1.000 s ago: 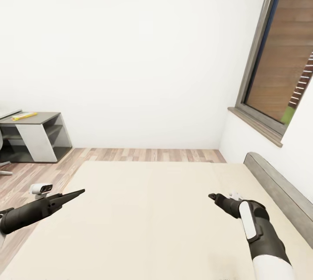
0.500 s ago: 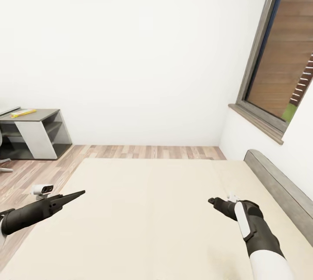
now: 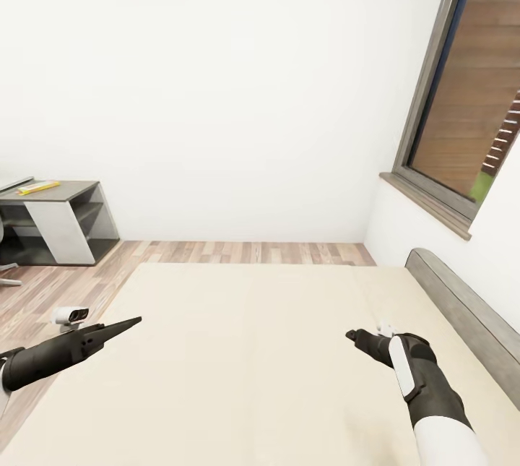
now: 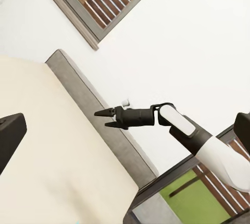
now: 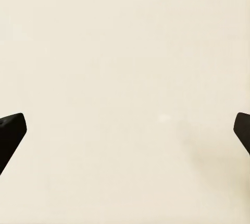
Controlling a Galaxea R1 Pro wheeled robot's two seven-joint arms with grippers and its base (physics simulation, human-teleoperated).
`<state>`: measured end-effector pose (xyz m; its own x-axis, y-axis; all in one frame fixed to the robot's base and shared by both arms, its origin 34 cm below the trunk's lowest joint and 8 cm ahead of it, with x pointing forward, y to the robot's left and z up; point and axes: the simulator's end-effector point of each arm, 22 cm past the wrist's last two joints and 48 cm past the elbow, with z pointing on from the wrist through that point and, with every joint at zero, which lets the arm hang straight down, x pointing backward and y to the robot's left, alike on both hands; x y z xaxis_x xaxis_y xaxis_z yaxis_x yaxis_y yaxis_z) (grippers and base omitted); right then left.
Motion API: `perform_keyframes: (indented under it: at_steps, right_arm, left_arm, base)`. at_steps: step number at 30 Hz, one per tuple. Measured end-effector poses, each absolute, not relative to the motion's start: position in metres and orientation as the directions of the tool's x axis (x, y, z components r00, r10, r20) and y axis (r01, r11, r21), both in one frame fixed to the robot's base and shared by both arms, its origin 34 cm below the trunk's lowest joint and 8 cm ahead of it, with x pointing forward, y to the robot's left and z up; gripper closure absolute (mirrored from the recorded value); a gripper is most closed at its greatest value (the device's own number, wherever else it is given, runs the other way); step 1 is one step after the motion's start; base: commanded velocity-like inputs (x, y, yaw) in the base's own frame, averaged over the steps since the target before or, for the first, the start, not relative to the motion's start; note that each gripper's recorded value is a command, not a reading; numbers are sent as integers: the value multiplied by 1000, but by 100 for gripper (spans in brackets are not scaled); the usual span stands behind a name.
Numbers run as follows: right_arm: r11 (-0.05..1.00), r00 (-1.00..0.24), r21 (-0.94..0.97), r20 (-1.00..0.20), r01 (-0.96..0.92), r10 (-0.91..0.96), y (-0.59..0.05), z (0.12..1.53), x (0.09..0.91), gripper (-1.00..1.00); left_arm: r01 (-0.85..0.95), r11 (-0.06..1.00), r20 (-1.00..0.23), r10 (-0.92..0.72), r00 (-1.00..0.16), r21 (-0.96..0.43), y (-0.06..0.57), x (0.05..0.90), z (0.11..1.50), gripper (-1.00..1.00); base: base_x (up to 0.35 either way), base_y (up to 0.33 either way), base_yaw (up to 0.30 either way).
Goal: Put all the toys in the child's room - the three board games (two on the bed and one on the table), the two jigsaw puzzles on the table, and the tennis ball on the table - inside the toy box on the table in the child's room.
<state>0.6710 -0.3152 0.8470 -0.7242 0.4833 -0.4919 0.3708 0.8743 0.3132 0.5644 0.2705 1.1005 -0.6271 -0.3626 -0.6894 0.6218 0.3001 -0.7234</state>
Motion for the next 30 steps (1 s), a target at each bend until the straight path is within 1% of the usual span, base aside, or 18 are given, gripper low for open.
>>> perform_keyframes:
  at_steps: [13, 20, 30]
  right_arm:
    - [874, -724, 315, -492, 370, 484, -314, 847, 671, -100]
    - [874, -725, 315, -491, 370, 484, -313, 847, 671, -100]
    - [874, -724, 316, -491, 369, 484, -313, 847, 672, -100]
  left_arm:
    - [622, 300, -689, -363, -627, -723, 271, 564, 1100, -100]
    - [622, 300, -689, -363, -627, -723, 270, 565, 1100, -100]
    - [622, 300, -689, -363, -627, -723, 270, 564, 1101, -100]
  base:
    - [-1, 0, 0]
    - [-84, 0, 0]
    - [-11, 0, 0]
